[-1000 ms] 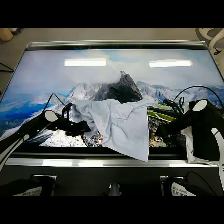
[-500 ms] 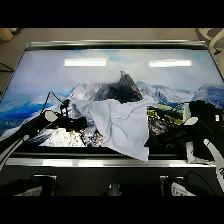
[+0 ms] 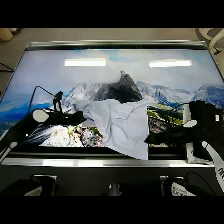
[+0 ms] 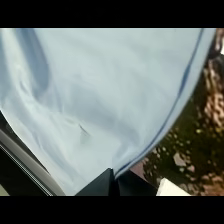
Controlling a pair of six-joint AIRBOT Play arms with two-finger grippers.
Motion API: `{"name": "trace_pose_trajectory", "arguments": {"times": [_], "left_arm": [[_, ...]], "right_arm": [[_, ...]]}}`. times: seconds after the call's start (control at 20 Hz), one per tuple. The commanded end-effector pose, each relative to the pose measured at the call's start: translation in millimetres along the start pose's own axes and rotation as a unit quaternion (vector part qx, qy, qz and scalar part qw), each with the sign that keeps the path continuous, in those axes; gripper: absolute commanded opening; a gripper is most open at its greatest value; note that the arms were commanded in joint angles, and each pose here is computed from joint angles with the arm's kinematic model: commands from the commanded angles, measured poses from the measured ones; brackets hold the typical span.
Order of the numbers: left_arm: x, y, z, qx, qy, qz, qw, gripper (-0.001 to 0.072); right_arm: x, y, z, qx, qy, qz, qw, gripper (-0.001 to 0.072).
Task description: Fold the shirts.
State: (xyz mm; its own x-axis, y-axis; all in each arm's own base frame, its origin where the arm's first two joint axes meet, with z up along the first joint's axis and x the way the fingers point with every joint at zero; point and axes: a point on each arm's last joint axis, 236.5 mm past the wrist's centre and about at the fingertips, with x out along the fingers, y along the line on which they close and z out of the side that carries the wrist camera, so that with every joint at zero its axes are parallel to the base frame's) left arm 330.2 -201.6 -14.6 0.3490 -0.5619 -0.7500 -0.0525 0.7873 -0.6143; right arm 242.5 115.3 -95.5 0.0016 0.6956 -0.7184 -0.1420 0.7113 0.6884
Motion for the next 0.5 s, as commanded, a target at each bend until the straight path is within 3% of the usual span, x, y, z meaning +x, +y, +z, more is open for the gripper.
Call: {"name": "trace_pose_trajectory", "arguments": {"times": [0.0,0.15,0.25,0.35,0.45], "left_arm": [[-50,-38,29,0.063,-0.073,-0.024,0.995,0.0024],[-168,-109,86,0.155,-0.230,-0.058,0.959,0.0023],[-304,-168,117,0.213,-0.382,-0.080,0.896,0.0023],[-453,-216,114,0.236,-0.533,-0.097,0.807,0.0023],[-581,-252,73,0.263,-0.654,-0.101,0.702,0.0023]], "right_arm": [[-24,26,28,-0.084,-0.018,0.024,0.996,0.0012],[-112,84,104,-0.203,-0.124,-0.028,0.971,0.0011],[-210,157,153,-0.281,-0.263,-0.095,0.918,0.0011],[-338,259,167,-0.377,-0.436,-0.181,0.797,0.0011],[-461,353,123,-0.431,-0.581,-0.276,0.632,0.0012]]}}
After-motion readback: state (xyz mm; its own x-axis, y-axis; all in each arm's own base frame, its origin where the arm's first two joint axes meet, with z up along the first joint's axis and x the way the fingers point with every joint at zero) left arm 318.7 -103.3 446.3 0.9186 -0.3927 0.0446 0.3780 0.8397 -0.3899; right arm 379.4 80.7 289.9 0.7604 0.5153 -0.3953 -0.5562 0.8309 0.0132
